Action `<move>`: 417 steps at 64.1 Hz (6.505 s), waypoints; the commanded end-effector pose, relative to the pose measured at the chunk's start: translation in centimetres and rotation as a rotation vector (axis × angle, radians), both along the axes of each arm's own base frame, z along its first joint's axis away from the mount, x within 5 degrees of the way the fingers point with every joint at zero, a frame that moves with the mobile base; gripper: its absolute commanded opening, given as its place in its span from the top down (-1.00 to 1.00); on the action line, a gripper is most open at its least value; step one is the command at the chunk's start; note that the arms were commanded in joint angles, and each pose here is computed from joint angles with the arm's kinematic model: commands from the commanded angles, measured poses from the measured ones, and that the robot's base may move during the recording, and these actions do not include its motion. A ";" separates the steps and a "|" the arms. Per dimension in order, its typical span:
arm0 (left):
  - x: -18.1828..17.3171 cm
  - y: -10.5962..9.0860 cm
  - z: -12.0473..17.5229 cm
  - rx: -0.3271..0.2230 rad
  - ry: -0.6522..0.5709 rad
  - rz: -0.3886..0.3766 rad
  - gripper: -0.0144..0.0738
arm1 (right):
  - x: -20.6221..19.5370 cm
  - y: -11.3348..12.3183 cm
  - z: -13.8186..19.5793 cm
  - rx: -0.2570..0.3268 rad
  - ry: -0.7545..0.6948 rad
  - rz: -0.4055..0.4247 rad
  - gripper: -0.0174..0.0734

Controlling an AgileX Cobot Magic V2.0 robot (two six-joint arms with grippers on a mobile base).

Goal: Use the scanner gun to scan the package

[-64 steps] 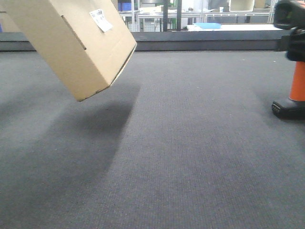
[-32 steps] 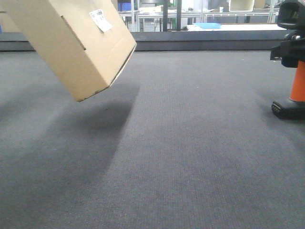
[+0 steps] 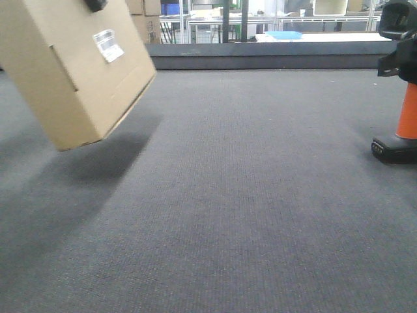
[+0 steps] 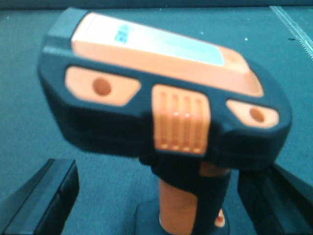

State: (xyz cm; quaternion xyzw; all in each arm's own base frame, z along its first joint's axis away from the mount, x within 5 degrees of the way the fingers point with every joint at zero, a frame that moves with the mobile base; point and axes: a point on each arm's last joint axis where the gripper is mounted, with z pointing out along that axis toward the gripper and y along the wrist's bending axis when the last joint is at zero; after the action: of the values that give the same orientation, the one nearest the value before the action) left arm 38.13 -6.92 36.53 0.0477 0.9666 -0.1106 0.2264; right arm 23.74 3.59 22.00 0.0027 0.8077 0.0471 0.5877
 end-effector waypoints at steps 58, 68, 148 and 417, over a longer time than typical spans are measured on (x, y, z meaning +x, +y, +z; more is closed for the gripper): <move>3.1 1.9 -4.8 0.283 0.069 0.072 0.92 | -7.3 -1.8 5.8 0.034 0.005 0.026 0.57; 3.3 2.1 -5.0 0.283 0.076 0.079 0.52 | -8.2 -1.8 6.4 0.034 -0.024 0.033 0.96; -18.9 4.8 0.1 0.203 -0.615 0.045 0.92 | -13.5 -3.6 6.1 -0.031 -0.039 -0.063 0.96; -32.5 7.2 -15.1 0.144 -1.211 0.272 0.92 | -18.0 -3.7 -0.7 -0.027 -0.388 -0.091 0.96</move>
State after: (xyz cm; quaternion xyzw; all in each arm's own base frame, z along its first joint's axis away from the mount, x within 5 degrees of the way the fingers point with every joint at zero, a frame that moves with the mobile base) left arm 5.66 0.33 21.22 -0.0067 0.6782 0.0361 0.7340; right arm 5.83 -0.07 21.50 0.0232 0.6978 0.0133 0.7158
